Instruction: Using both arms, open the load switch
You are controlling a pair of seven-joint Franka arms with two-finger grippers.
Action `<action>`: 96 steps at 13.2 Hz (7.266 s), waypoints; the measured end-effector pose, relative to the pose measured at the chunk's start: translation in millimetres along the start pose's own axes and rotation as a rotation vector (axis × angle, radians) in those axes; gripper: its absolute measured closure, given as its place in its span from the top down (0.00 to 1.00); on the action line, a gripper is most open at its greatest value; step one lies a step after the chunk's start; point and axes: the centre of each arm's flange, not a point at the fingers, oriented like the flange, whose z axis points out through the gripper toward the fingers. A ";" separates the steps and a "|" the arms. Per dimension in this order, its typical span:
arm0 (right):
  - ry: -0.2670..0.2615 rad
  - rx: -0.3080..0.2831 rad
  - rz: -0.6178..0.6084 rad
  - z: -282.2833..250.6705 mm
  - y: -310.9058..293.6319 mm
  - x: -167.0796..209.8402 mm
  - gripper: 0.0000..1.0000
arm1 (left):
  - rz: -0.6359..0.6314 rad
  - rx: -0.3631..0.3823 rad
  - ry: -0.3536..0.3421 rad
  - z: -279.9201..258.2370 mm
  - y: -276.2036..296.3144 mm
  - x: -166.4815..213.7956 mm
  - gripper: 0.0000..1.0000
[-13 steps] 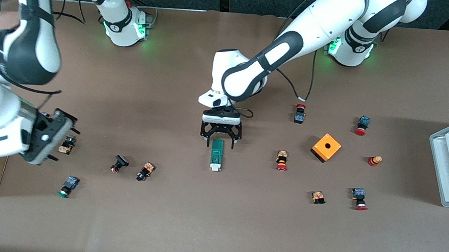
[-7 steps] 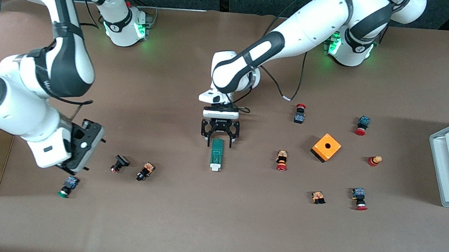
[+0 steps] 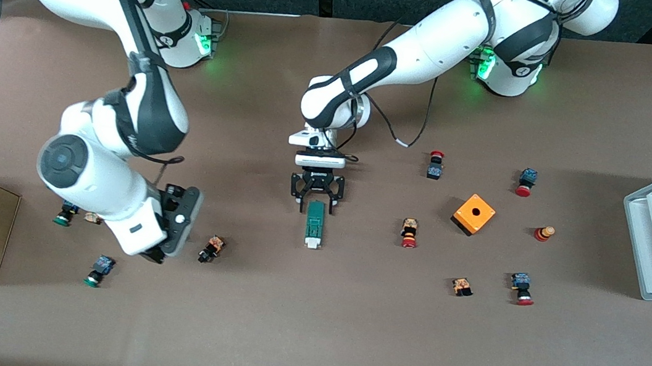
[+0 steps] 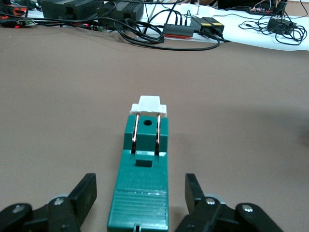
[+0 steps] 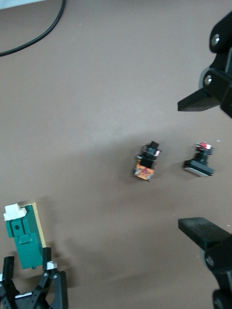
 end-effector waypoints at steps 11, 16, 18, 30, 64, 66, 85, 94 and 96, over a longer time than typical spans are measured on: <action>0.095 -0.046 -0.097 97.3 -25.2 102.2 0.98 | 0.067 0.006 0.080 -0.5 -4.4 -34.2 0.73; 0.123 -0.082 -0.129 134.4 -47.9 139.2 0.93 | 0.060 0.001 0.082 -1.3 -3.1 -34.0 0.68; 0.128 -0.093 -0.134 147.6 -50.3 143.6 0.93 | 0.065 -0.011 0.080 -8.1 1.0 -38.6 0.66; 0.149 -0.132 -0.139 197.2 -83.8 179.4 0.73 | 0.075 -0.001 0.102 -11.5 1.0 -45.3 0.59; 0.157 -0.109 -0.113 204.0 -90.4 182.6 0.63 | 0.077 0.005 0.113 -11.0 -1.0 -46.1 0.48; 0.154 -0.107 -0.114 203.6 -89.5 181.5 0.63 | 0.077 0.004 0.113 -11.0 -1.1 -46.1 0.48; 0.127 -0.086 -0.132 212.8 -98.7 180.9 0.50 | 0.078 0.004 0.114 -10.9 -1.3 -46.2 0.48; 0.122 -0.080 -0.140 216.2 -105.1 183.9 0.37 | 0.078 0.004 0.114 -10.8 -1.3 -46.2 0.48; 0.122 -0.080 -0.141 216.1 -105.2 184.0 0.37 | 0.078 0.004 0.114 -10.8 -1.3 -46.2 0.48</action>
